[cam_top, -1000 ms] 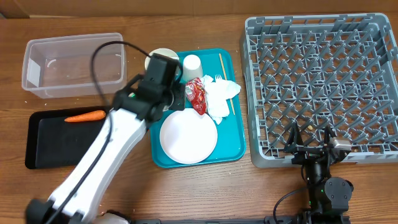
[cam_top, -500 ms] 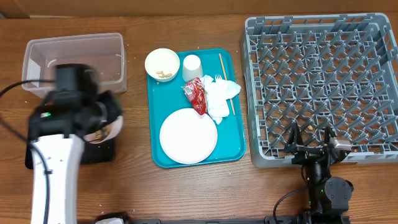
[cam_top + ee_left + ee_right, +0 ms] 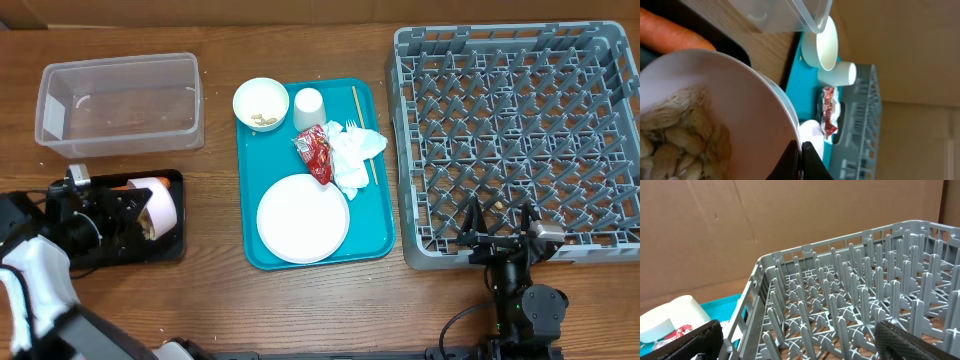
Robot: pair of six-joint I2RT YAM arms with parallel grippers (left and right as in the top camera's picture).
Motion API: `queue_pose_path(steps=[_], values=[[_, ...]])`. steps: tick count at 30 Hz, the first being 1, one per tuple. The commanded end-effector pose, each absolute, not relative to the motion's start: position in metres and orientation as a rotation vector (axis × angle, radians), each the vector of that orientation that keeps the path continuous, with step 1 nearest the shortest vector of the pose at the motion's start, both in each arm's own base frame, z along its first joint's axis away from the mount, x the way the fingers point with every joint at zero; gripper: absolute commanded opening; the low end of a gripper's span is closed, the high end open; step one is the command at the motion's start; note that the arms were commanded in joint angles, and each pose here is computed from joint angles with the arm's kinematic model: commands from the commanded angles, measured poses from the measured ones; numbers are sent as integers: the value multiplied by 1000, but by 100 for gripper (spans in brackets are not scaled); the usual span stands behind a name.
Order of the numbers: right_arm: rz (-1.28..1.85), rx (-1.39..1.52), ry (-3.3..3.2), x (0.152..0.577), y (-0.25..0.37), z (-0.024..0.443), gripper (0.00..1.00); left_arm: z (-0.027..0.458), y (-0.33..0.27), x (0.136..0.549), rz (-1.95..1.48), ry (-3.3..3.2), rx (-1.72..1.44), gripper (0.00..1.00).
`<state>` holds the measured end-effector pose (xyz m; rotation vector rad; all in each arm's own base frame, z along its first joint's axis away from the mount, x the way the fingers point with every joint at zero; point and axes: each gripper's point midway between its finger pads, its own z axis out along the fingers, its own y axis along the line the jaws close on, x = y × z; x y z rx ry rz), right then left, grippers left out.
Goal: Sort waste into correct bins and load items into the dishwasher rack
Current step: 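Move the bowl over the black tray and tip out its contents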
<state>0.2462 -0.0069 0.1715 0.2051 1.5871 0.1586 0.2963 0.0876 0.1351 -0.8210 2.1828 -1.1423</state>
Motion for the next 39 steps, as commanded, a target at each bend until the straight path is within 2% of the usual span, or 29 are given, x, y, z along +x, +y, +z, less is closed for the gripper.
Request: queue_pose_path(steps=[1, 8, 12, 17, 28, 33, 39], values=[[160, 201, 1583, 246, -6, 170, 100, 146, 88, 306, -1364, 1983, -678, 4], [161, 202, 1583, 246, -6, 170, 100, 139, 94, 309, -1556, 1844, -744, 4], [160, 201, 1583, 246, -6, 170, 100, 153, 114, 302, -1622, 1683, -771, 4], [160, 201, 1583, 246, -6, 170, 100, 148, 138, 292, -1613, 1638, -940, 4], [161, 202, 1583, 246, -6, 170, 100, 155, 145, 288, -1706, 1551, -1034, 4], [161, 202, 1583, 246, -6, 170, 100, 156, 144, 288, -1730, 1542, -1065, 4], [160, 201, 1583, 246, -6, 170, 100, 161, 133, 287, -1621, 1616, -915, 4]])
